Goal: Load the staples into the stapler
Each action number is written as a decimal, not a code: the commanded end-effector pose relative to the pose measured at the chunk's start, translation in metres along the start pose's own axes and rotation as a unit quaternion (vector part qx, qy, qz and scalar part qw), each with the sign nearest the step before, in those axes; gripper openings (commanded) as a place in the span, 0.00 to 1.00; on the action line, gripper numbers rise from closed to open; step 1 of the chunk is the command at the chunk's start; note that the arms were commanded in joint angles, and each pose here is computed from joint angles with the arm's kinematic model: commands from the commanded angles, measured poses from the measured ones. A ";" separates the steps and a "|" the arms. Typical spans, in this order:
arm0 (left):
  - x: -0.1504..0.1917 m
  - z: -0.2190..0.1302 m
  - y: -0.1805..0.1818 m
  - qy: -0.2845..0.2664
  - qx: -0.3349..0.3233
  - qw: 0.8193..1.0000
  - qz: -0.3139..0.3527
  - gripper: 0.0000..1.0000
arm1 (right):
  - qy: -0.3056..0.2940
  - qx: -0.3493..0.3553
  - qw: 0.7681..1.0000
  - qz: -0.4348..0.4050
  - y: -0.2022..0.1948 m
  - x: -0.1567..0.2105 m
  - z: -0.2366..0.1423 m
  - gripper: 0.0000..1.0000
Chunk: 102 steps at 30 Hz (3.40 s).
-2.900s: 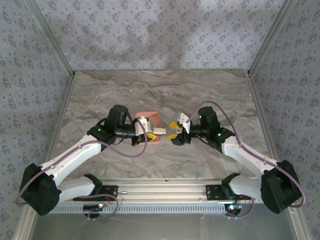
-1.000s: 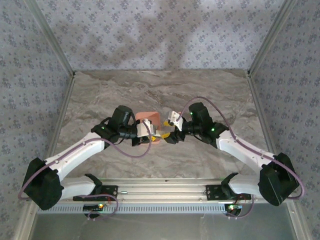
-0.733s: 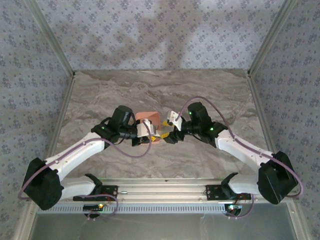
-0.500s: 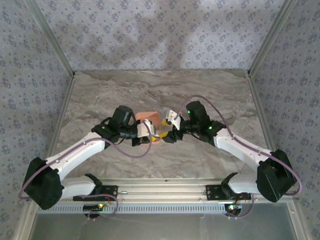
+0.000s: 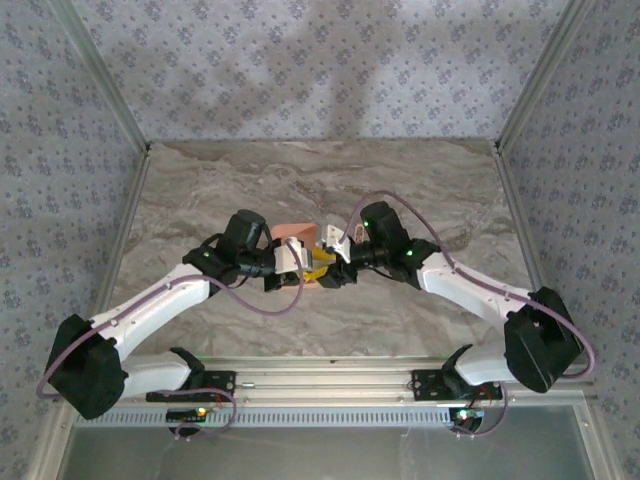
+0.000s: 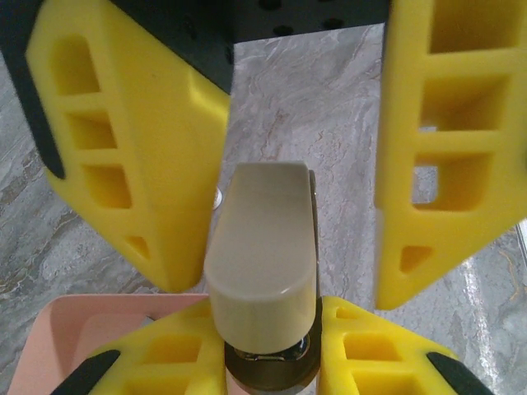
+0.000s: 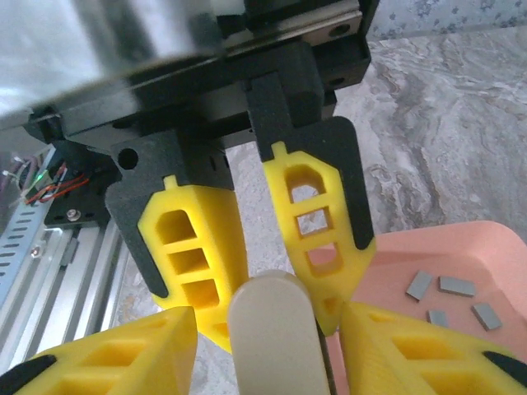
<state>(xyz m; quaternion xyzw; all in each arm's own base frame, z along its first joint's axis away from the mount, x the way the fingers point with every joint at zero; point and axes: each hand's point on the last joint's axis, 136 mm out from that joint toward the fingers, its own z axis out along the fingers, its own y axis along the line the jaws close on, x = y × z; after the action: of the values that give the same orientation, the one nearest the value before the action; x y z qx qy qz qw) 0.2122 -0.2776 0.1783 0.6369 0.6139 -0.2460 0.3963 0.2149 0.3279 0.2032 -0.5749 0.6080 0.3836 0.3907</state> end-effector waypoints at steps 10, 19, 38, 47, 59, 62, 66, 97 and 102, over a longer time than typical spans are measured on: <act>-0.010 -0.002 0.000 -0.011 0.001 1.000 0.012 0.01 | -0.034 -0.024 0.999 -0.025 0.009 -0.017 -0.011 0.30; -0.008 -0.002 0.001 -0.008 -0.001 1.000 0.004 0.01 | -0.056 0.009 0.998 -0.019 0.004 -0.014 -0.034 0.27; -0.012 -0.005 0.002 -0.014 -0.004 1.000 0.001 0.01 | -0.075 0.070 0.994 0.031 -0.006 0.010 -0.068 0.28; -0.012 -0.005 0.004 -0.015 -0.006 1.000 -0.001 0.00 | -0.078 0.097 0.990 0.062 -0.012 0.026 -0.077 0.29; -0.013 -0.005 0.007 -0.017 -0.011 1.000 -0.006 0.01 | -0.075 0.119 0.986 0.094 -0.015 0.042 -0.082 0.35; -0.013 -0.005 0.008 -0.016 -0.012 1.000 -0.007 0.00 | -0.072 0.130 0.984 0.102 -0.015 0.049 -0.083 0.36; -0.013 -0.005 0.008 -0.016 -0.013 1.000 -0.007 0.00 | -0.070 0.141 0.981 0.112 -0.016 0.055 -0.085 0.37; -0.014 -0.004 0.014 -0.016 -0.022 1.000 -0.014 0.00 | -0.097 0.165 0.939 0.285 -0.027 0.015 -0.079 0.73; -0.013 -0.004 0.013 -0.016 -0.022 1.000 -0.014 0.00 | -0.114 0.147 0.878 0.442 -0.037 0.014 -0.070 0.68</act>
<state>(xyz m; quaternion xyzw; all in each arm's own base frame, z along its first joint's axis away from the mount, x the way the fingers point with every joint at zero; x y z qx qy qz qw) 0.2166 -0.2769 0.1792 0.6202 0.6299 -0.2471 0.3969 0.2418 0.2516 0.2071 -0.2357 0.7810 0.4411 0.3741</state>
